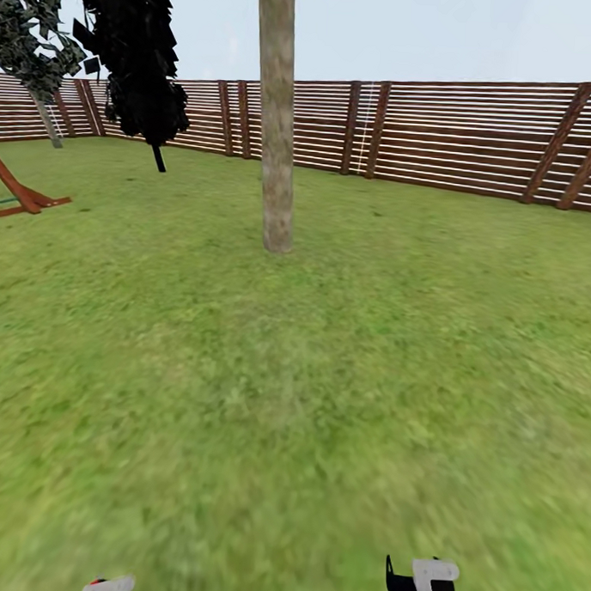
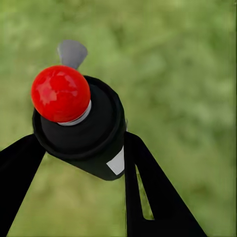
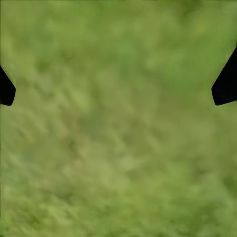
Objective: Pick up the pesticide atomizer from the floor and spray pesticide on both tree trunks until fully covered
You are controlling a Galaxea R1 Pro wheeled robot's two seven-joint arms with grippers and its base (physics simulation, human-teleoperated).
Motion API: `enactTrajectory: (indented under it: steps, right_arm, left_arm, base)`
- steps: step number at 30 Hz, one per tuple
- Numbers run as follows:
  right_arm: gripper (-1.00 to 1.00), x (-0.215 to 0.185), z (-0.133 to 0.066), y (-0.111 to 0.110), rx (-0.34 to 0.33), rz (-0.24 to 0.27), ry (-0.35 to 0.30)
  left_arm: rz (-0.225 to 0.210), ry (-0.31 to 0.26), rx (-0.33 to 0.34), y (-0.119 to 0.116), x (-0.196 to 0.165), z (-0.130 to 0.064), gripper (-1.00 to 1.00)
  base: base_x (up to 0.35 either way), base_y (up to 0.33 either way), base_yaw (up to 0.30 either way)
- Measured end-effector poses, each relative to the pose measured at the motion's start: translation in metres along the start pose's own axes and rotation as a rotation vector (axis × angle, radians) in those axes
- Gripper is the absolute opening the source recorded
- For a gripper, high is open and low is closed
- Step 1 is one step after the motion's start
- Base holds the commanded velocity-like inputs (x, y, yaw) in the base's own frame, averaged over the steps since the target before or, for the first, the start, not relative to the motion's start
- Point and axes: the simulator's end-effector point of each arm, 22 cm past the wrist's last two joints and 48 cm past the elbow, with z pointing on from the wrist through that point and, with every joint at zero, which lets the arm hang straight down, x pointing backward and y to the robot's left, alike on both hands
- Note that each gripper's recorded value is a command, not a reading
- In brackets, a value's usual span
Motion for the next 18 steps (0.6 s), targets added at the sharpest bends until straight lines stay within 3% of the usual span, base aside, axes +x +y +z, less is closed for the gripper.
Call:
enactTrajectory:
  steps: [18]
  right_arm:
    - [1.0,0.0001,0.0,0.0,0.0,0.0,0.0]
  left_arm:
    - [0.0,0.002,0.0,0.0,0.0004,0.0,-1.0]
  base:
    - [0.34,0.0,0.0]
